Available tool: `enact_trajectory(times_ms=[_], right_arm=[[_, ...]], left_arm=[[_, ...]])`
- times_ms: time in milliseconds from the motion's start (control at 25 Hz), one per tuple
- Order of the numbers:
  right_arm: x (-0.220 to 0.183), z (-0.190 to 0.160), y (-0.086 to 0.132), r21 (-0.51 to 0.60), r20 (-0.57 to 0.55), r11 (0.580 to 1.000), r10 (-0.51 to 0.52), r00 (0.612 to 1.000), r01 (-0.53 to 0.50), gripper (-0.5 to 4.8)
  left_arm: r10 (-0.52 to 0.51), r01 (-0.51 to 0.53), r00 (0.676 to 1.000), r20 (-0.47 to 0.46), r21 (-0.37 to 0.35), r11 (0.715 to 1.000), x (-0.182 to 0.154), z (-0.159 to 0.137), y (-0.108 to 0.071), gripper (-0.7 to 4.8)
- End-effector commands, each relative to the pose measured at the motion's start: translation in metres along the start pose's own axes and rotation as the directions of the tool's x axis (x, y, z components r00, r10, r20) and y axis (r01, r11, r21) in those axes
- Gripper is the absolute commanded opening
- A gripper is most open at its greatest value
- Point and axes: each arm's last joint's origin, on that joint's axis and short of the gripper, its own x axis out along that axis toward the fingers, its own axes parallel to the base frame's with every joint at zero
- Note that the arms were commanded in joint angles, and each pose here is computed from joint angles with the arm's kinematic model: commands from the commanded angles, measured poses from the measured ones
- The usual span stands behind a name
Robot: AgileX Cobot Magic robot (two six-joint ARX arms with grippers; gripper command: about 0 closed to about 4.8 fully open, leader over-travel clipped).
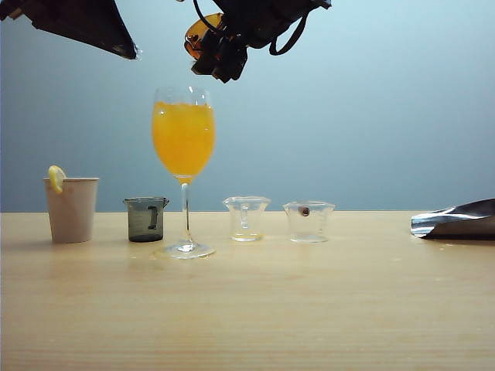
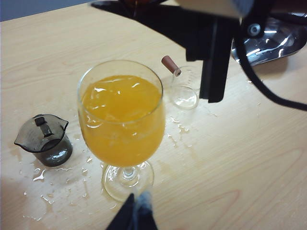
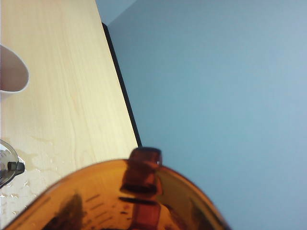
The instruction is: Pick up the fourth measuring cup from the left, pour the grenadine inside into the goblet, and finally put the measuring cup back in its original place.
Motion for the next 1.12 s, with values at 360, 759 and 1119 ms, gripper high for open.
enact_trajectory(times_ms=[360, 759, 1119], right_arm=[[0.007, 0.005, 0.004, -0.123, 0.021, 0.992, -0.039, 0.999, 0.041, 0.98], [0.009, 0.007, 0.004, -0.168, 0.022, 0.983, -0.075, 0.997, 0.077, 0.98], [0.009, 0.009, 0.004, -0.220, 0.026, 0.971, -0.088, 0.996, 0.091, 0.98]], left_arm=[[0.001, -0.001, 1.000, 0.015, -0.002, 1.000, -0.001, 0.002, 0.000, -0.05], [0.001, -0.001, 1.000, 0.015, -0.002, 1.000, -0.001, 0.002, 0.000, -0.05], [0.001, -0.001, 1.000, 0.015, -0.002, 1.000, -0.001, 0.002, 0.000, -0.05]])
